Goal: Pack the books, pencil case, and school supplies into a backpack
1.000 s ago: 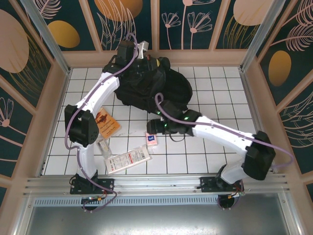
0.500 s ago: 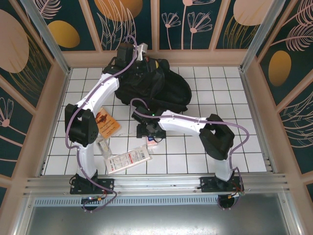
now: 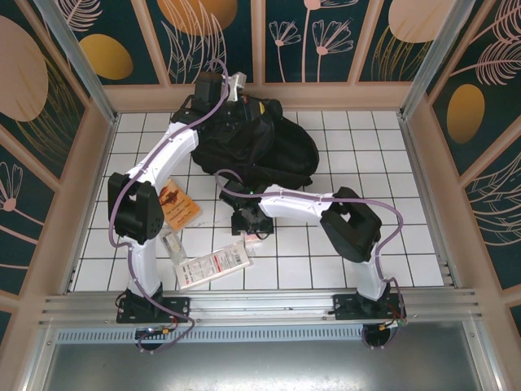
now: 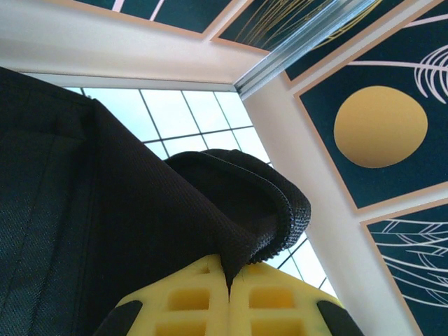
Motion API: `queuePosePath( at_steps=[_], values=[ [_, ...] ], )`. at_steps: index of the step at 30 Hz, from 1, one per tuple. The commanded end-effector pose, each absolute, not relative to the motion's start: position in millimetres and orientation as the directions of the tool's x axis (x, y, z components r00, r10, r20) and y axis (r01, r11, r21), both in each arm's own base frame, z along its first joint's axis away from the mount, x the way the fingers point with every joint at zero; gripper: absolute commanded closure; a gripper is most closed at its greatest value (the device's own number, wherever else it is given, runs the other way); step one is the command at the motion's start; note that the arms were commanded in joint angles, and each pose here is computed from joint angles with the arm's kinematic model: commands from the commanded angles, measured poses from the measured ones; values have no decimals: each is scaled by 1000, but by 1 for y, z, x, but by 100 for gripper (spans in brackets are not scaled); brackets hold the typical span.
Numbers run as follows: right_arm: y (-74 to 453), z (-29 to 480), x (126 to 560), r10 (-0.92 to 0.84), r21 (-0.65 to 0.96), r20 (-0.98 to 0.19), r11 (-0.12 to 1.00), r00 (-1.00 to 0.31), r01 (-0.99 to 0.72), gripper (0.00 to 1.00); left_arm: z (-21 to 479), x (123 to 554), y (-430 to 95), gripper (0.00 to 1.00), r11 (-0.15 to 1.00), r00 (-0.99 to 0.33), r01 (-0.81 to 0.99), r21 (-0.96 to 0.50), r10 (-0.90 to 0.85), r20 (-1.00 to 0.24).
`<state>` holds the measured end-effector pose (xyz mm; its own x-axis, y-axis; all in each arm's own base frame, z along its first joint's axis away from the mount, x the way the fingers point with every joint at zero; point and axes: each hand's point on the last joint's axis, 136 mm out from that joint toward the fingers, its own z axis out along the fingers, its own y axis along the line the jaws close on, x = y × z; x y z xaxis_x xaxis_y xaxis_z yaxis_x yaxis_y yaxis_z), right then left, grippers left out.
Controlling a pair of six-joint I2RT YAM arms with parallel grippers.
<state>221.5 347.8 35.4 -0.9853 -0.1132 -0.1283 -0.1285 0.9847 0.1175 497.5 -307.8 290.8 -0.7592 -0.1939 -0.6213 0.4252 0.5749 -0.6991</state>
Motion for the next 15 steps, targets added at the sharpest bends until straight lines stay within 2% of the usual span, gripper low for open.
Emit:
queuePosePath(
  at_steps=[1, 7, 9, 15],
  values=[
    [339, 20, 220, -130, 86, -98, 987, -987, -138, 25, 326, 498, -306, 100, 533, -692, 508, -677, -214, -689],
    [338, 19, 220, -131, 79, -96, 987, -987, -138, 32, 329, 497, -305, 100, 532, -688, 514, -673, -213, -694],
    [336, 20, 221, -135, 67, -106, 988, -985, -142, 39, 328, 497, -306, 100, 530, -689, 515, -674, -212, -693],
    [326, 40, 226, -133, 41, -149, 989, -980, -140, 44, 327, 498, -306, 100, 529, -691, 515, -675, -211, -692]
  ],
)
